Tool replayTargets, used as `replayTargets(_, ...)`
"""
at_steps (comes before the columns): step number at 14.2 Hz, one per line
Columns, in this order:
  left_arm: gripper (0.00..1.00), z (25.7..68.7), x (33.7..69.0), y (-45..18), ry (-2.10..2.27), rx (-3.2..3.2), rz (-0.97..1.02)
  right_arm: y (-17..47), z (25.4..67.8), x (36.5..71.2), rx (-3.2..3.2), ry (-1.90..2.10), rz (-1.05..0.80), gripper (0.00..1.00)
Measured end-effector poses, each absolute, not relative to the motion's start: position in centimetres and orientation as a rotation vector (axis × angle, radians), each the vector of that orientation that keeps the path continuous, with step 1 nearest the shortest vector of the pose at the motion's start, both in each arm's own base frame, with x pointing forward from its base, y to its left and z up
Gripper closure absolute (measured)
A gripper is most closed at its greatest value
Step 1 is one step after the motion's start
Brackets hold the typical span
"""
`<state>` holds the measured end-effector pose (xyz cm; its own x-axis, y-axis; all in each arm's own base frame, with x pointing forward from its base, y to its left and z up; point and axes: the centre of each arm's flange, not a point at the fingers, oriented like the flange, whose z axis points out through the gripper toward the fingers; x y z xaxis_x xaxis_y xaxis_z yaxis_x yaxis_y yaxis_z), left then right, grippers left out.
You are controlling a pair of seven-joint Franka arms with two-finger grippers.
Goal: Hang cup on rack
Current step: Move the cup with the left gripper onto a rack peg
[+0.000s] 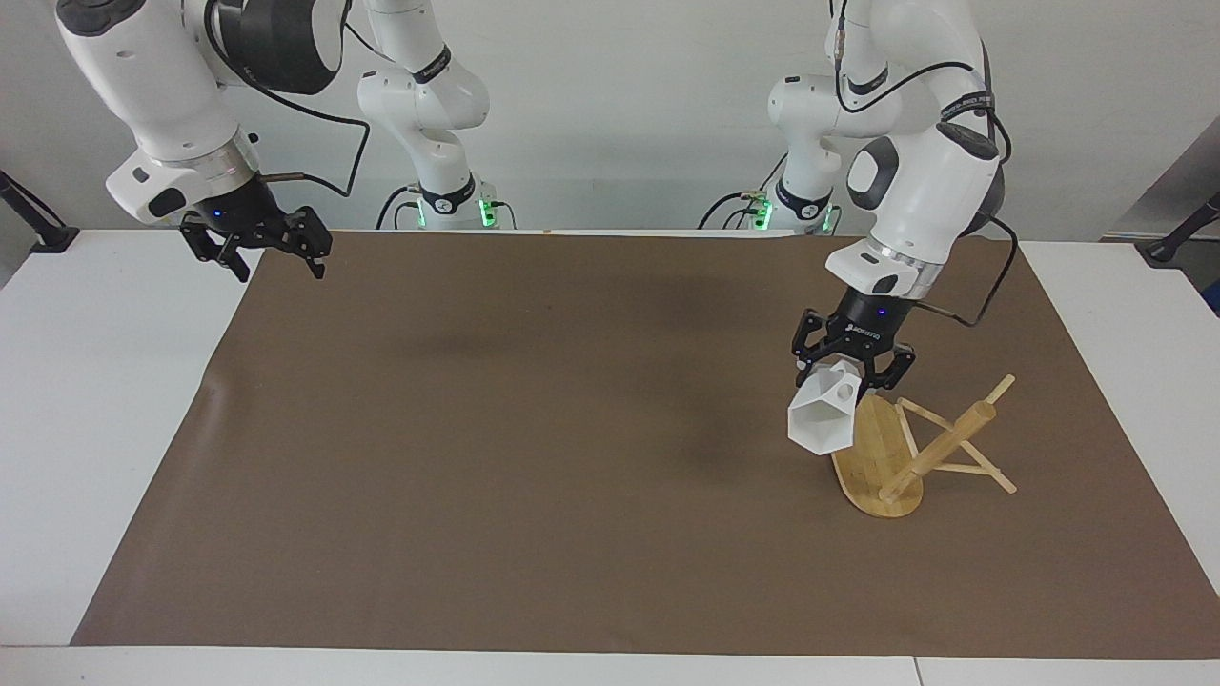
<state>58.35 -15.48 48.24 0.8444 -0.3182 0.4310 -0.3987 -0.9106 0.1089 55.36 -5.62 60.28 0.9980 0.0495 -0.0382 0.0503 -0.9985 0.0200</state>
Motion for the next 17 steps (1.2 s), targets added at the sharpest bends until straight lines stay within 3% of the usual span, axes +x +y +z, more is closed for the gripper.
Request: replayTargets(17, 0.24, 47.4, 59.5, -11.0, -0.146, 2.862, 0.562, -5.9, 61.4, 54.1, 3.158, -0.126, -0.13, 0.0)
